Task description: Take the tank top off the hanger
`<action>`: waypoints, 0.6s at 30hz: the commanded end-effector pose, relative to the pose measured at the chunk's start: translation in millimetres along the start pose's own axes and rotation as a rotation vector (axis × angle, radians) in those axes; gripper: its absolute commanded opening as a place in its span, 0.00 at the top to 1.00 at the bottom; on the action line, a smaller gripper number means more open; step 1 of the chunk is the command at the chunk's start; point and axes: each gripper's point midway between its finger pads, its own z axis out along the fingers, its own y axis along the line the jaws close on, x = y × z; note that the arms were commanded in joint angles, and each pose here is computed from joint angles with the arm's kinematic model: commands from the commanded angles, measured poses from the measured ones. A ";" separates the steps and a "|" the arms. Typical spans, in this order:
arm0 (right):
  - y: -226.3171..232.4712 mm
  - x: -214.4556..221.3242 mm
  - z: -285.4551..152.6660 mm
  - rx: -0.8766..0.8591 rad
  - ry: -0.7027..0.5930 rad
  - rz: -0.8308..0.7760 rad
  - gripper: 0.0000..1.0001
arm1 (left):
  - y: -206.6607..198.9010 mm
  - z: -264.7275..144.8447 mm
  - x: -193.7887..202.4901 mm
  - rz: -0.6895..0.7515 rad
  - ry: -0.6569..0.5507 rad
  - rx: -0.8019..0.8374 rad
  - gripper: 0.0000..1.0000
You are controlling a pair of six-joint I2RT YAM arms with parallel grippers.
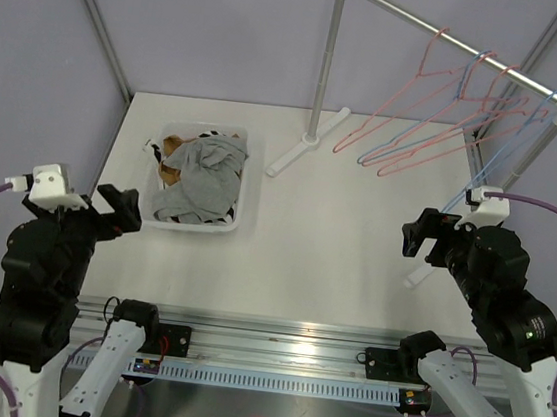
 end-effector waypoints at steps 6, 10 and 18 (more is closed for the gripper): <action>-25.9 -1.4 -8.9 0.111 -0.062 -0.031 0.00 | 10.6 -25.3 53.2 0.146 0.099 0.057 0.01; -28.3 2.7 -16.3 0.100 -0.094 -0.023 0.00 | 15.5 -26.7 67.3 0.127 0.080 0.051 0.01; -24.6 5.4 -10.5 0.075 -0.131 0.004 0.00 | 9.9 -26.5 66.0 0.127 0.035 0.091 0.01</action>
